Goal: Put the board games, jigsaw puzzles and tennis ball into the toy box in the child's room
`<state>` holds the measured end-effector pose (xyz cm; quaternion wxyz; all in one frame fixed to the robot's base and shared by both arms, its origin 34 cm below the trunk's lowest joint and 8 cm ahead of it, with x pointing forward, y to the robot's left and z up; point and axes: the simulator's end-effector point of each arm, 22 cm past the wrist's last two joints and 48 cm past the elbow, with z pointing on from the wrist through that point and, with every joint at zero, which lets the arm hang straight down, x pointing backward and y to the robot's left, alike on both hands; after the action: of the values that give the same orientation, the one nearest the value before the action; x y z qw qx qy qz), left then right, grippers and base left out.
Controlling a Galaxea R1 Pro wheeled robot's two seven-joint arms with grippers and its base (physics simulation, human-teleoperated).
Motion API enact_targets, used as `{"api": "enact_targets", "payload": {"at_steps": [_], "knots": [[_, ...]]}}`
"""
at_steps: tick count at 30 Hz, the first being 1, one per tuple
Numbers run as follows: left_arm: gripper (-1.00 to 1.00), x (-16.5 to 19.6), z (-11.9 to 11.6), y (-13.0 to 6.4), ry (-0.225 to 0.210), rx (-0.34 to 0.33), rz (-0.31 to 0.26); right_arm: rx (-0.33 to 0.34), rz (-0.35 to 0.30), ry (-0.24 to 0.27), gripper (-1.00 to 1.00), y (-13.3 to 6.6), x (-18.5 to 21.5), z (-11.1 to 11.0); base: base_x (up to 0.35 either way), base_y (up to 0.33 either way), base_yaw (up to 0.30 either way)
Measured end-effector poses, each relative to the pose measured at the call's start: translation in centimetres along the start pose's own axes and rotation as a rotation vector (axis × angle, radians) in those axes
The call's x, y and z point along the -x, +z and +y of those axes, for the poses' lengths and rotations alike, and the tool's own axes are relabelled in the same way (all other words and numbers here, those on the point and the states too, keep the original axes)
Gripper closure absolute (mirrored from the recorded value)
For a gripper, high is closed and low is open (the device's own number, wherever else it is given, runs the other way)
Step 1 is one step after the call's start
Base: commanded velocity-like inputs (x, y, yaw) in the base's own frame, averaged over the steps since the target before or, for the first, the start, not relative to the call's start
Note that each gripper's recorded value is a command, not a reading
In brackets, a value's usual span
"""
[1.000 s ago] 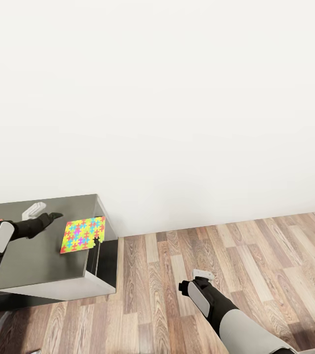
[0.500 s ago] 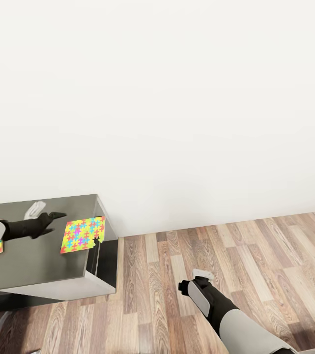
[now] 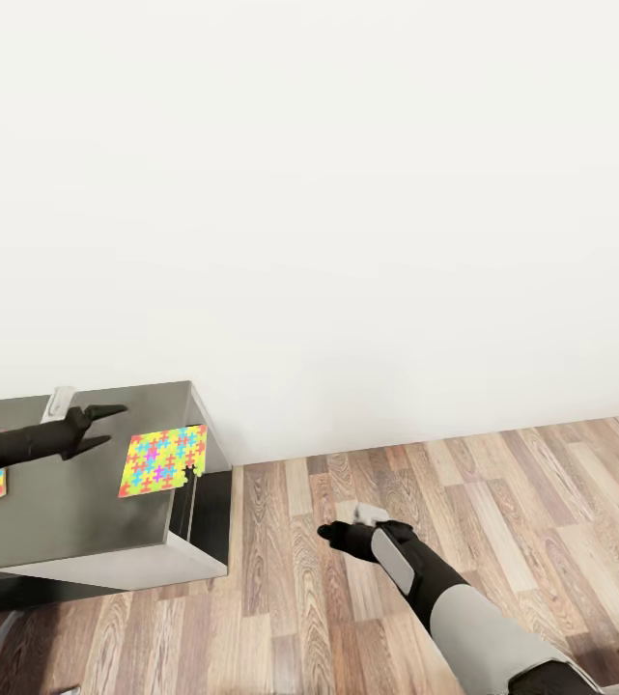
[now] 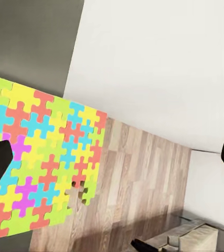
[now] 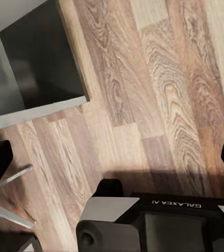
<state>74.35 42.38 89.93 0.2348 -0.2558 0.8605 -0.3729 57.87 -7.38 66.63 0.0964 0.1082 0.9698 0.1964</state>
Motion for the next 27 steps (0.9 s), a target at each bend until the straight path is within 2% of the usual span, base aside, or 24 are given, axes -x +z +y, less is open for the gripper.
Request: {"api": "enact_targets", "payload": {"at_steps": [6,14,18,27], "knots": [[-1.0,0.1,-1.4,-0.4,0.001,-0.071,-0.002,0.056,-0.033,0.038,-1.0,-0.4,1.6,1.4,0.0,0.0,0.0],[-1.0,0.0,-2.6,-0.5,0.001,-0.129,0.001,0.16,-0.072,0.036,-1.0,-1.1,3.2,4.1,0.0,0.0,0.0],[-1.0,0.0,-2.7,-0.6,0.001,-0.136,0.001,0.172,-0.075,0.035,-1.0,-1.2,3.3,4.4,0.0,0.0,0.048],[-1.0,-0.1,-2.7,-0.6,0.0,-0.138,0.001,0.179,-0.078,0.035,-1.0,-1.2,3.3,4.8,0.0,0.0,0.178]]}}
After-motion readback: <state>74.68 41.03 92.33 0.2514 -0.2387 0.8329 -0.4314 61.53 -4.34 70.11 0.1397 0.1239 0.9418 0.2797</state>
